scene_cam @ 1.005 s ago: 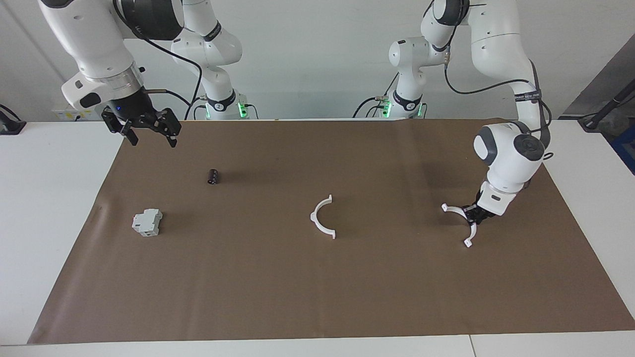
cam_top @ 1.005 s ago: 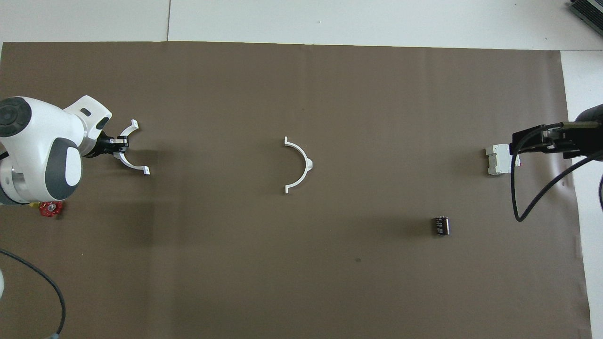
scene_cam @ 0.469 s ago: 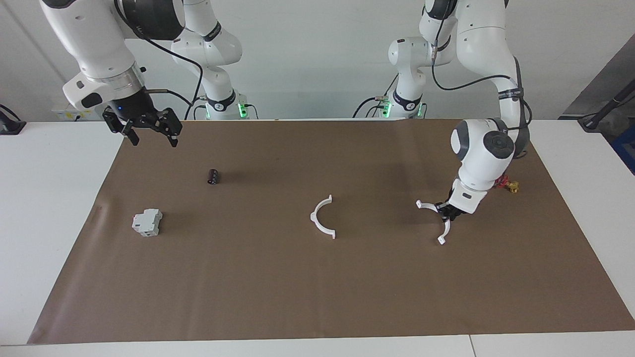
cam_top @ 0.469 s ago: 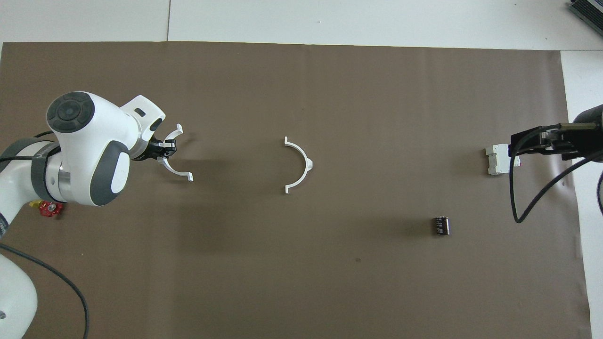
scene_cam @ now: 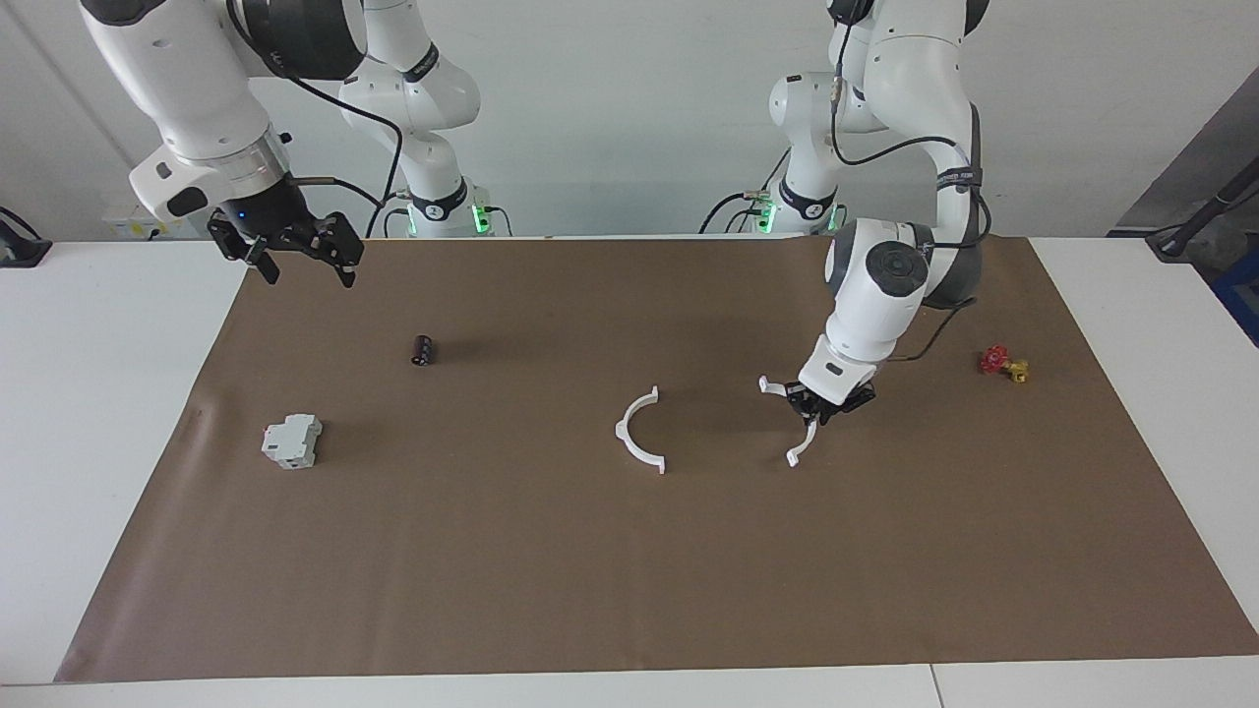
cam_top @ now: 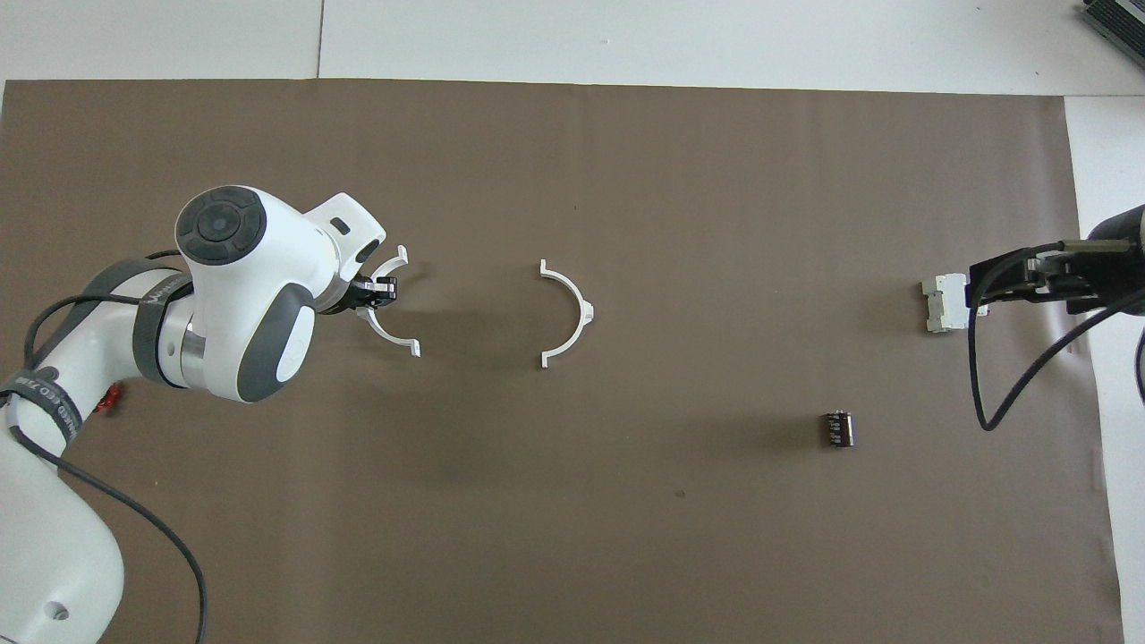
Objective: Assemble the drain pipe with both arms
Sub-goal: 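Carry the half-ring with the left gripper toward the placed half-ring, then press the held half-ring against the placed half-ring to close the ring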
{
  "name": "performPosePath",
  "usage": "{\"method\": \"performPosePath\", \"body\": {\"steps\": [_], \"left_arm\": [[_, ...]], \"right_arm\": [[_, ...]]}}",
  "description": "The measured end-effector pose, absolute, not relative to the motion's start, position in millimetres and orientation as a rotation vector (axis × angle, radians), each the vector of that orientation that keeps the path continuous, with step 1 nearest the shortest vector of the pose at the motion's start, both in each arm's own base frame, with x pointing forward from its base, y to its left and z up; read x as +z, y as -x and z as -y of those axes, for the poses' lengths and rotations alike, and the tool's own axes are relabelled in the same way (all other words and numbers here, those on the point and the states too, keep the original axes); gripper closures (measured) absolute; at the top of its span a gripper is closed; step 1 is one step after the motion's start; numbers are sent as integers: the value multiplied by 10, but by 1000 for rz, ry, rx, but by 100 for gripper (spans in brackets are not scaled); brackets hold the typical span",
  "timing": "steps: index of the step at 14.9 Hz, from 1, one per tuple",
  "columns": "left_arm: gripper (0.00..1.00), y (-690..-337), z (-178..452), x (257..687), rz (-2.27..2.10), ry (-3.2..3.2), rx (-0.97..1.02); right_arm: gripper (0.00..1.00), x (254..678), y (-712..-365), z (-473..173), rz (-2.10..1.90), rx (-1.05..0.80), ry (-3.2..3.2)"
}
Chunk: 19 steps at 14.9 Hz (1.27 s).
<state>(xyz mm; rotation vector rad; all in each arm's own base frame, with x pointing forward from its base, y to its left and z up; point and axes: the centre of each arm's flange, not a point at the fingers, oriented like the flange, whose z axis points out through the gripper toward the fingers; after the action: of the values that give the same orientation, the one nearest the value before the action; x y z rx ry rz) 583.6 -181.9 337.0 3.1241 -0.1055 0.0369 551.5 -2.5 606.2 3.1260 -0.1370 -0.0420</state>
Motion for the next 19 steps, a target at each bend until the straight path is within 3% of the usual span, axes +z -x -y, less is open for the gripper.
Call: {"method": "performPosePath", "body": {"steps": [5, 12, 19], "left_arm": [[79, -5739, 2410, 3339, 143, -3134, 70], [79, -5828, 2727, 3231, -184, -3137, 99], [79, -5554, 3371, 3199, -126, -3222, 113]], "right_arm": [[0, 6062, -5515, 40, 141, -42, -3126], [0, 6063, -5515, 41, 142, -42, -3126], [0, 6063, -5515, 41, 142, -42, -3126]]}}
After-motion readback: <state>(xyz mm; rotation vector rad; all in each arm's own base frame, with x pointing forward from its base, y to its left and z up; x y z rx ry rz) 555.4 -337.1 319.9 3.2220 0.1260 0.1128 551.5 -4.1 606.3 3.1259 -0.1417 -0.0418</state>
